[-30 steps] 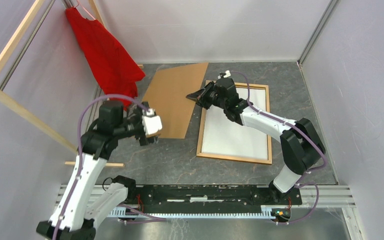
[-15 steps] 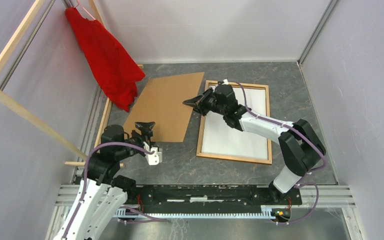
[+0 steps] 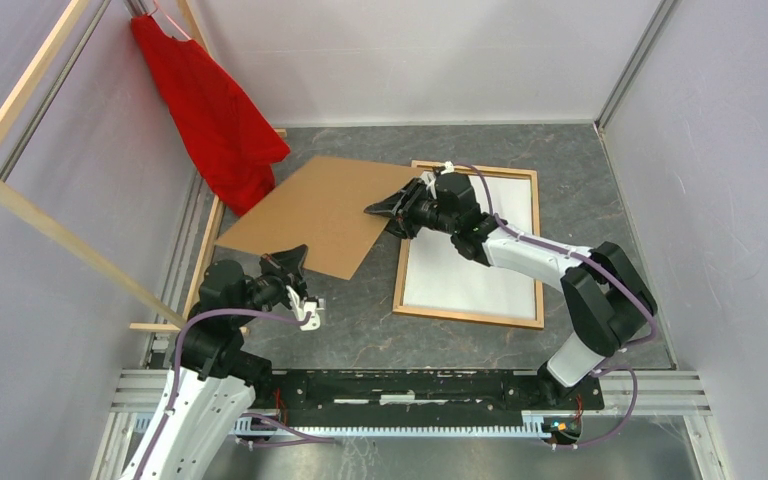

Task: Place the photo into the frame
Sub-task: Turn over the photo frame item at the center of the board.

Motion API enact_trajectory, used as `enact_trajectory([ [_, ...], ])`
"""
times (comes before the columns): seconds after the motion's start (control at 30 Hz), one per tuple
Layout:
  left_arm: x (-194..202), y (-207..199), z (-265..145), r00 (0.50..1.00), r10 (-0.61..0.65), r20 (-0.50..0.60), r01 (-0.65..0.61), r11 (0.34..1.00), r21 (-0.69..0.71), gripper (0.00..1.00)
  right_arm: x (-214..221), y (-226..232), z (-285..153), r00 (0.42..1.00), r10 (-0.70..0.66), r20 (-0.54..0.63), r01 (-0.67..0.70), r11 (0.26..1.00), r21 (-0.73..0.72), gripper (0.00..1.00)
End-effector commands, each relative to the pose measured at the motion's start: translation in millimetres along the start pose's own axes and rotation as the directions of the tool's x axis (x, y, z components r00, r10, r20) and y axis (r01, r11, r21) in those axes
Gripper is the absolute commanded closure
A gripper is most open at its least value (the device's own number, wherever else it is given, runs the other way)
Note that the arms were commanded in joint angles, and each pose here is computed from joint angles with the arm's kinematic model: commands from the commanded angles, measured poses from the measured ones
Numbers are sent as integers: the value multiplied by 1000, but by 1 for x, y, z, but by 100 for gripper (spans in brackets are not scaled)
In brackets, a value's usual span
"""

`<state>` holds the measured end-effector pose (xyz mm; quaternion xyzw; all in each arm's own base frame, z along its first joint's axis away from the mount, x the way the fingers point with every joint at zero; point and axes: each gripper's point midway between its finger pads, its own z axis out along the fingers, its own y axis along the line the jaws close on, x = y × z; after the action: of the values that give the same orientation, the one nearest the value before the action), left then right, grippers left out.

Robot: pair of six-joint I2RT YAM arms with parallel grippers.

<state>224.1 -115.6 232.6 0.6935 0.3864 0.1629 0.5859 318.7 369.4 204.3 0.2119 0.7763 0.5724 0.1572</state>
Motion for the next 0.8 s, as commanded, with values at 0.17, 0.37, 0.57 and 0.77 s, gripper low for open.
enact_trajectory([
  [0.17,-14,57,-15,1000,-16,8,16,998,-68,98,9,40,-69,845,-521,-118,466,827,-314,20],
  [0.37,-29,72,-26,994,-106,37,106,994,8,98,-23,39,-101,386,-921,51,914,374,-158,4],
  [0.57,-39,75,-34,986,-162,46,156,982,107,98,-14,48,-128,-88,-953,289,985,-127,-118,2],
  [0.77,-48,69,-44,986,-153,60,142,977,160,98,6,42,-110,-325,-902,285,902,-386,-192,3],
])
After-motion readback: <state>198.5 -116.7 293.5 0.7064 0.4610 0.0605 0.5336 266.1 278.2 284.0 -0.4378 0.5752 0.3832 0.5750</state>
